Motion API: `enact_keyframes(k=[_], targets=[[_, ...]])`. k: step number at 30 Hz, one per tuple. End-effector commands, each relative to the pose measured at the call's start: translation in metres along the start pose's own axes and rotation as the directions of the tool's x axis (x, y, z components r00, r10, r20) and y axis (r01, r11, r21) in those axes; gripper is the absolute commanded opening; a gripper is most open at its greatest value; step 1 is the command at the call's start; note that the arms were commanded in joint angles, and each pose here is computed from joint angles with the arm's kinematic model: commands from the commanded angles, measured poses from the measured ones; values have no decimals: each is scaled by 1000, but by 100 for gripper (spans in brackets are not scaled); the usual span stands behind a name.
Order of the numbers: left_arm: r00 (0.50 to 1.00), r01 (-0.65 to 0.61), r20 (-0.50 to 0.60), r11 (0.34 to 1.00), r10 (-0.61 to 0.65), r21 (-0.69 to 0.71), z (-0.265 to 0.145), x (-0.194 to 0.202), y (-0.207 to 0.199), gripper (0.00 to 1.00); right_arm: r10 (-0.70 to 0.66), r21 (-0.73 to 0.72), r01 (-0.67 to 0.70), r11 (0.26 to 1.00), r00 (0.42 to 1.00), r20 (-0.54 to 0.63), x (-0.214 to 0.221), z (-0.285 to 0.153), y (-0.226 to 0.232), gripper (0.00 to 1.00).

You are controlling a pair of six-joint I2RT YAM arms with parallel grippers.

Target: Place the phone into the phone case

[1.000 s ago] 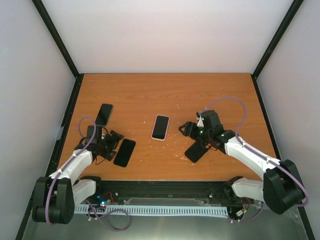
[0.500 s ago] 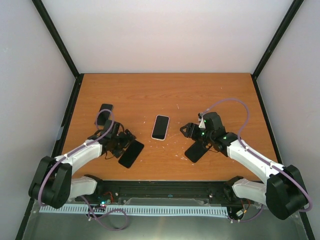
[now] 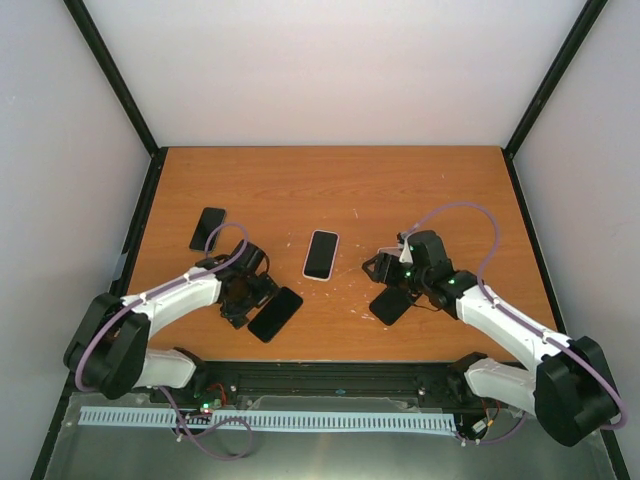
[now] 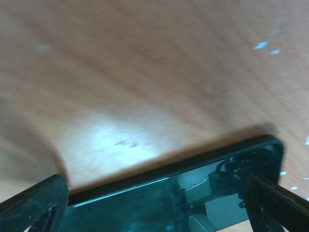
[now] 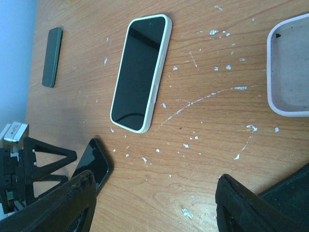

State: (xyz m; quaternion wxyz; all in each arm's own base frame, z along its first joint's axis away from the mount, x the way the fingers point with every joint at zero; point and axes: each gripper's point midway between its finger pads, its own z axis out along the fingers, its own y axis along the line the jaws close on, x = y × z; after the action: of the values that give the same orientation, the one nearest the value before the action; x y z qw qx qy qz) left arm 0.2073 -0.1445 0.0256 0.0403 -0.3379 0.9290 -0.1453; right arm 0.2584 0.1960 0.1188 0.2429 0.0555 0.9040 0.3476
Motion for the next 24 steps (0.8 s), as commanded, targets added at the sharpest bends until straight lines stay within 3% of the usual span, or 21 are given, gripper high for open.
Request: enact_keyframes(k=[1, 5, 10, 15, 19, 24], targets=[[993, 111, -12, 980, -115, -162, -14, 14, 42, 100, -24, -10, 24, 1000, 1000, 14, 1, -6, 1, 66], [987, 154, -7, 962, -159, -228, -28, 20, 60, 100, -13, -11, 13, 1000, 1000, 16, 2, -6, 0, 67], [983, 155, -77, 981, -165, -114, -25, 32, 48, 100, -8, -13, 8, 1000, 1000, 22, -1, -5, 1, 67], [981, 89, -180, 994, -77, 57, -6, 46, 16, 100, -4, -12, 4, 1000, 1000, 17, 1, -5, 0, 67], [987, 31, -156, 999, -26, 34, -2, 46, 6, 99, -6, -6, 6, 1000, 1000, 20, 1, -6, -2, 67], [988, -9, -150, 991, 29, 133, 3, 51, -29, 100, 0, -7, 1, 1000, 1000, 22, 1, -4, -2, 67]])
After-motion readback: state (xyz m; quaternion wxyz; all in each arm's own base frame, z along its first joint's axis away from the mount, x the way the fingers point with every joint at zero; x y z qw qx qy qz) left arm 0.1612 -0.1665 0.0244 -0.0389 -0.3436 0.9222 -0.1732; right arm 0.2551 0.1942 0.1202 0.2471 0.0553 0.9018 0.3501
